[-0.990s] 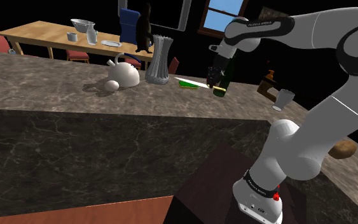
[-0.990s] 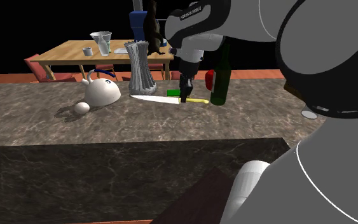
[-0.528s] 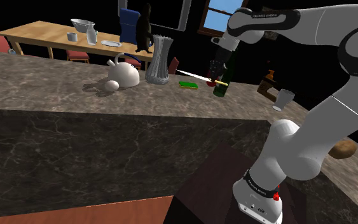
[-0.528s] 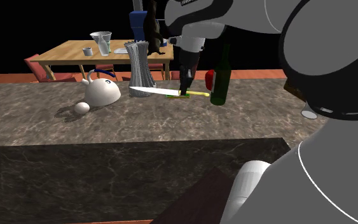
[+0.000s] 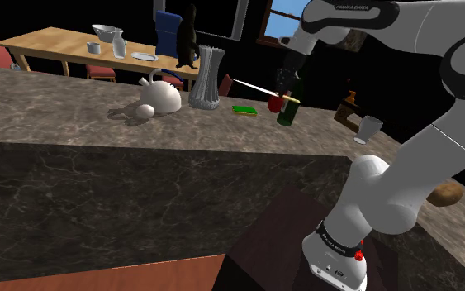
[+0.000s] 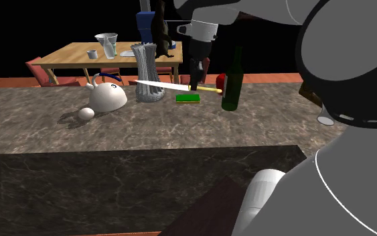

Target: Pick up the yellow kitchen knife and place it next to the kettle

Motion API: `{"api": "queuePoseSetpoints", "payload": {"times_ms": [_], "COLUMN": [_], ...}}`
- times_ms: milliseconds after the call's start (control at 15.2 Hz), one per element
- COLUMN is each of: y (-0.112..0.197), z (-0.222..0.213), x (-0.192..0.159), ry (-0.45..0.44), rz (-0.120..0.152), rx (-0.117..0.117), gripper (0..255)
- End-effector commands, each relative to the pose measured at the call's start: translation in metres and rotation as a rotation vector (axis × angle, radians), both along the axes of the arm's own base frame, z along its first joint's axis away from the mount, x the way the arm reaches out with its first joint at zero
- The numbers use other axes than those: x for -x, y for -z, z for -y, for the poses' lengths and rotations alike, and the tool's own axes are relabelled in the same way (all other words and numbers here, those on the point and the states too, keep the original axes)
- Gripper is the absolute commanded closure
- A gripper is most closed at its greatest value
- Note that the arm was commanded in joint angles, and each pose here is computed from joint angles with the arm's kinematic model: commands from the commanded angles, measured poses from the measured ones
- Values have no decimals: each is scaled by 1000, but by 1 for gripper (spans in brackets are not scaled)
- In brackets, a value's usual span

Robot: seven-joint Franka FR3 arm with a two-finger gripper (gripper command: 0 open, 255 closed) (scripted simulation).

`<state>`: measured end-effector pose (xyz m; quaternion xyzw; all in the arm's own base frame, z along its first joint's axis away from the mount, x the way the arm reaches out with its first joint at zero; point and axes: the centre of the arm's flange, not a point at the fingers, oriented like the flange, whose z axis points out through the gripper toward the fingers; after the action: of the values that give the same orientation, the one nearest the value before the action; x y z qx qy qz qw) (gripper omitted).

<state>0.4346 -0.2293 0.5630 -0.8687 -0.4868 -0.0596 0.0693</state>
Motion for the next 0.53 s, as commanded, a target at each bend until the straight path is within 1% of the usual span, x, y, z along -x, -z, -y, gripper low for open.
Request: {"api": "queuePoseSetpoints", "payload": {"times_ms": [0,198,462], "y": [-12,-26,-26], "z": [-1,-1,-40], "x": [-1,0,-35], "ry": [0,0,0], "rz": [0,0,0], "rx": [0,0,0], "gripper": [255,255,255]}}
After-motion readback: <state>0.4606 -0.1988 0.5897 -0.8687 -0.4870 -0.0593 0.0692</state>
